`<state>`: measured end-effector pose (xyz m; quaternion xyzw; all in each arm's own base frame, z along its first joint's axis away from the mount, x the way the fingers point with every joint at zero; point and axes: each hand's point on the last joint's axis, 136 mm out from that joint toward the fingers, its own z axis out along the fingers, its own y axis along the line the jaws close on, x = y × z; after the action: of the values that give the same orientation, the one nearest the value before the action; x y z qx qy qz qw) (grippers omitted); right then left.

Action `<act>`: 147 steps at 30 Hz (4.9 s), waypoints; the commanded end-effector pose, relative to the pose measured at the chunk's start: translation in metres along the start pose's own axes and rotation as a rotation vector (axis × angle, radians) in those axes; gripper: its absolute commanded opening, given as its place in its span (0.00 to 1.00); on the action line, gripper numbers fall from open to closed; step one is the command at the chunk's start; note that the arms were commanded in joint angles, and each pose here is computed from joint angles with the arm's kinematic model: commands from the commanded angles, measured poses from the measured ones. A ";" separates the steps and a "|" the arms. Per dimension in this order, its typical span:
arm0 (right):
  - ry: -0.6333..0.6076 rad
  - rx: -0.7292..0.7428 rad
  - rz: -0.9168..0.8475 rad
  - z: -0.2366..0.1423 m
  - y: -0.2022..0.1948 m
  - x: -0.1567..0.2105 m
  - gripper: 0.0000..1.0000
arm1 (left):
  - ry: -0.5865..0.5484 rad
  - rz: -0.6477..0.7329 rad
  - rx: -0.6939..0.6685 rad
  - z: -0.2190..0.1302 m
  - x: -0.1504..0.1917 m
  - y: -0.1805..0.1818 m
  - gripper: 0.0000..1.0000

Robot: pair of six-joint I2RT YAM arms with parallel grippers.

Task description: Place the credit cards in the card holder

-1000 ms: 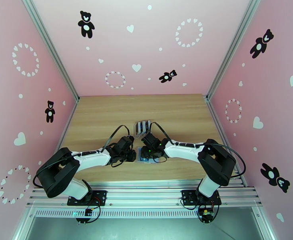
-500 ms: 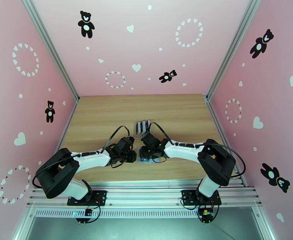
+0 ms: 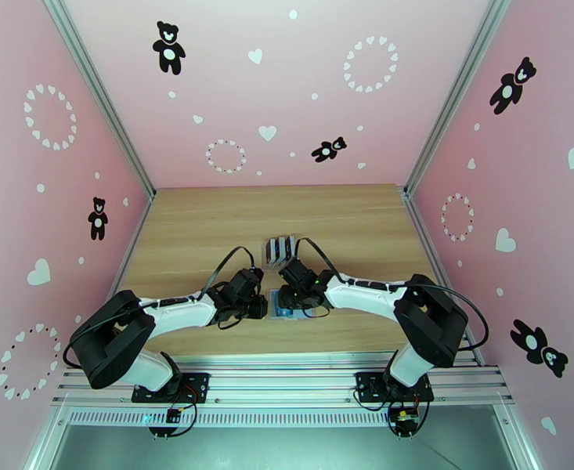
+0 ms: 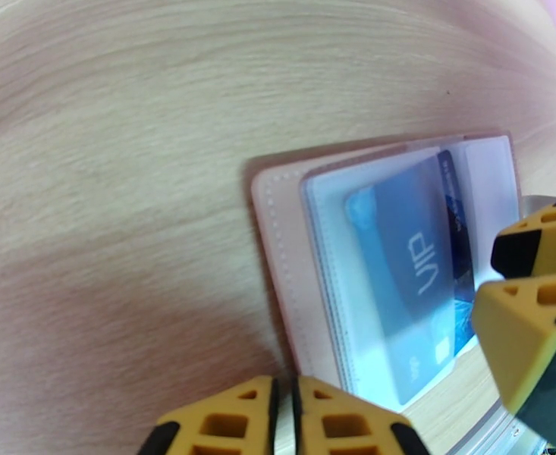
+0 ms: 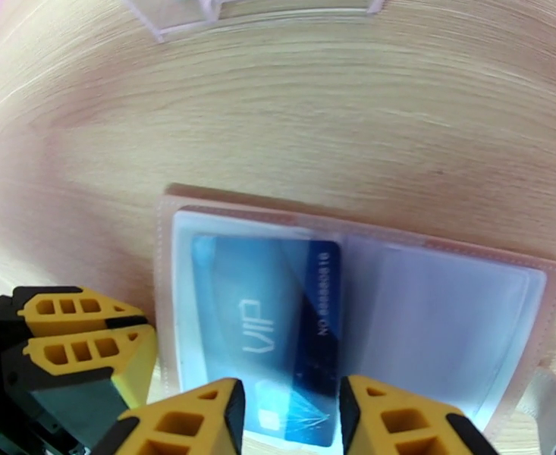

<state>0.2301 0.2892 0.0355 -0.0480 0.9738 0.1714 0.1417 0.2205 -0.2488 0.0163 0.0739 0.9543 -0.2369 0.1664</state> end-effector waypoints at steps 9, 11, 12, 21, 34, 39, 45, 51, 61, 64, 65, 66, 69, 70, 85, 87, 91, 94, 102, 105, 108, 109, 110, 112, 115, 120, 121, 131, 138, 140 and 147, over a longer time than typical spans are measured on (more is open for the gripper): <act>0.031 0.003 0.004 0.013 -0.003 0.007 0.40 | 0.067 -0.008 -0.022 0.003 0.021 0.007 0.18; 0.032 0.003 0.006 0.014 -0.002 0.007 0.40 | 0.070 -0.007 -0.021 0.003 0.021 0.007 0.18; 0.034 0.001 0.006 0.015 -0.002 0.007 0.40 | 0.070 -0.007 -0.022 0.003 0.021 0.007 0.18; 0.047 -0.028 0.004 0.018 0.008 0.008 0.40 | 0.069 -0.010 -0.017 0.004 0.021 0.006 0.18; 0.040 -0.058 -0.008 0.012 0.024 0.006 0.40 | 0.068 -0.008 -0.016 0.004 0.020 0.005 0.18; 0.042 -0.068 -0.011 0.011 0.027 0.007 0.40 | 0.069 -0.008 -0.015 0.004 0.020 0.005 0.18; 0.043 -0.085 -0.012 0.011 0.033 0.007 0.40 | 0.068 -0.010 -0.014 0.005 0.019 0.005 0.18; 0.043 -0.099 -0.012 0.011 0.037 0.007 0.40 | 0.068 -0.007 -0.016 0.005 0.018 0.004 0.18; 0.041 -0.112 -0.015 0.012 0.043 0.006 0.40 | 0.071 -0.009 -0.017 0.007 0.018 0.004 0.18; 0.041 -0.115 -0.014 0.012 0.044 0.006 0.40 | 0.070 -0.009 -0.017 0.007 0.017 0.003 0.18; 0.041 -0.117 -0.015 0.012 0.045 0.006 0.40 | 0.071 -0.009 -0.016 0.007 0.017 0.003 0.18; 0.042 -0.116 -0.016 0.012 0.045 0.006 0.40 | 0.069 -0.010 -0.016 0.007 0.016 0.003 0.18; 0.041 -0.119 -0.016 0.012 0.046 0.005 0.40 | 0.069 -0.008 -0.017 0.007 0.016 0.003 0.18; 0.041 -0.119 -0.016 0.012 0.046 0.005 0.40 | 0.070 -0.007 -0.015 0.008 0.016 0.002 0.18; 0.042 -0.127 -0.016 0.015 0.050 0.003 0.40 | 0.070 -0.009 -0.014 0.011 0.013 0.000 0.18; 0.041 -0.130 -0.015 0.015 0.051 0.003 0.40 | 0.070 -0.012 -0.014 0.012 0.012 0.000 0.18; 0.043 -0.133 -0.017 0.015 0.052 0.002 0.40 | 0.070 -0.014 -0.011 0.012 0.011 -0.001 0.18; 0.043 -0.135 -0.018 0.016 0.053 0.002 0.40 | 0.067 -0.012 -0.007 0.012 0.010 -0.003 0.18; 0.039 -0.121 -0.025 0.013 0.053 -0.001 0.40 | 0.066 -0.006 -0.036 0.011 0.009 0.002 0.18; 0.033 -0.117 -0.028 0.011 0.052 -0.002 0.40 | 0.055 -0.002 -0.053 0.009 0.006 0.003 0.19; 0.024 -0.114 -0.031 0.006 0.052 -0.004 0.40 | 0.045 0.000 -0.075 0.006 0.002 0.005 0.20; 0.020 -0.112 -0.031 0.004 0.052 -0.005 0.40 | 0.041 0.001 -0.076 0.005 0.000 0.005 0.20; 0.017 -0.106 -0.033 0.003 0.050 -0.005 0.40 | 0.036 0.000 -0.080 0.003 -0.001 0.006 0.20; 0.011 -0.098 -0.035 0.000 0.048 -0.007 0.40 | 0.031 -0.006 -0.084 0.001 -0.004 0.008 0.21; 0.002 -0.084 -0.035 -0.004 0.042 -0.010 0.40 | 0.023 -0.012 -0.088 -0.003 -0.008 0.010 0.21; -0.007 -0.052 -0.036 -0.011 0.029 -0.016 0.41 | 0.005 -0.021 -0.094 -0.009 -0.013 0.015 0.22; -0.011 -0.055 -0.034 -0.012 0.028 -0.018 0.41 | 0.002 -0.022 -0.095 -0.010 -0.014 0.015 0.23; -0.069 -0.023 -0.034 -0.042 0.004 -0.033 0.41 | -0.016 -0.030 -0.093 -0.016 -0.016 0.017 0.23; -0.137 0.023 -0.027 -0.072 -0.030 -0.044 0.41 | -0.007 -0.030 -0.054 -0.016 -0.015 0.010 0.23; -0.150 0.046 -0.029 -0.080 -0.040 -0.044 0.41 | -0.002 -0.036 -0.032 -0.015 -0.014 0.006 0.23; -0.149 0.088 -0.023 -0.090 -0.067 -0.041 0.41 | 0.005 -0.051 0.046 -0.014 -0.014 -0.008 0.31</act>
<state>0.2637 0.2142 0.1135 -0.0306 0.9606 0.1569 0.2273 0.2279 -0.2455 0.0307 0.0557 0.9566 -0.2398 0.1558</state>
